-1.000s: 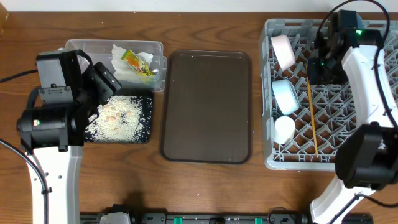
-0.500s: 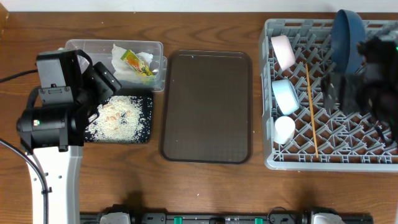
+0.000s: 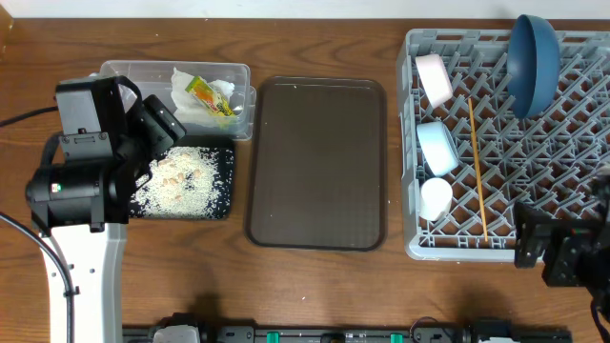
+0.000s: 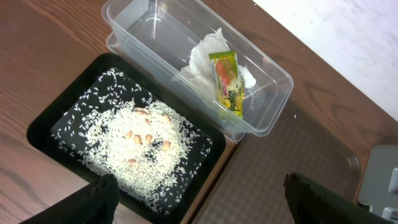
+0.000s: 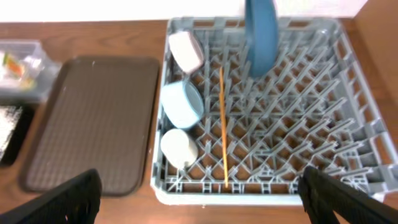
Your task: Sort waste into correct bins and load items into the dishwasher rack
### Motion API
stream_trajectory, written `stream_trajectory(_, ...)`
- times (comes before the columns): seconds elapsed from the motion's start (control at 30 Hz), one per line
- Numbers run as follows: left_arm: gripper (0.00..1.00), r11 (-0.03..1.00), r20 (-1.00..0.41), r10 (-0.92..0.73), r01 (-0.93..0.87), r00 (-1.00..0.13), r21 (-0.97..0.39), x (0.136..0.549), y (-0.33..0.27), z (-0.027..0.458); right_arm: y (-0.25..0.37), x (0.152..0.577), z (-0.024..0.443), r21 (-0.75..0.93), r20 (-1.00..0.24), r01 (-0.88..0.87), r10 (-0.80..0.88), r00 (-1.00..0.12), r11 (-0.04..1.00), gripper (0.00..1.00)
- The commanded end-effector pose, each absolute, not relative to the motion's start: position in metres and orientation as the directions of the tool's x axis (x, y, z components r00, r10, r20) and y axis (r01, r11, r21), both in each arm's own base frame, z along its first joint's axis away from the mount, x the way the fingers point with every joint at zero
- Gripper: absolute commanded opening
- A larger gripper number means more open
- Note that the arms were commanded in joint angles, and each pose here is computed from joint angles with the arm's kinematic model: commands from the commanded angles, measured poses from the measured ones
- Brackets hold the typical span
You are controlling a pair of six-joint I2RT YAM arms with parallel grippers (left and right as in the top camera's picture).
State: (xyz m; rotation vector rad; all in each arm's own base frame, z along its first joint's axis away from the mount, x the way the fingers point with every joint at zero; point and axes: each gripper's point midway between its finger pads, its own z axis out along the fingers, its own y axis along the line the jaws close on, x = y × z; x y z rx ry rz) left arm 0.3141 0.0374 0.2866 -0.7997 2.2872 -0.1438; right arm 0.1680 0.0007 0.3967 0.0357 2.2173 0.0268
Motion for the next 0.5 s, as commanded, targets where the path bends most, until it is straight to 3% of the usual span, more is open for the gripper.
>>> stream_trajectory(0.0,0.88,0.799,-0.595,-0.586,-0.513,-0.550,-0.313,0.315,0.041,0.293,-0.008,0.183,0.382,-0.006,-0.811,0.050,0.024,-0.585,0.999,0.99)
stream_trajectory(0.3,0.88,0.799,-0.595,-0.586,-0.513,-0.550,-0.313,0.315,0.041,0.293,-0.008,0.242,0.336,-0.004,-0.957,0.034,0.006,-0.291,0.999,0.99)
stream_trajectory(0.47,0.88,0.799,-0.595,-0.586,-0.513,-0.550,-0.313,0.315,0.041,0.293,-0.007,0.258,0.287,-0.002,-0.982,0.030,0.004,-0.188,1.000,0.99)
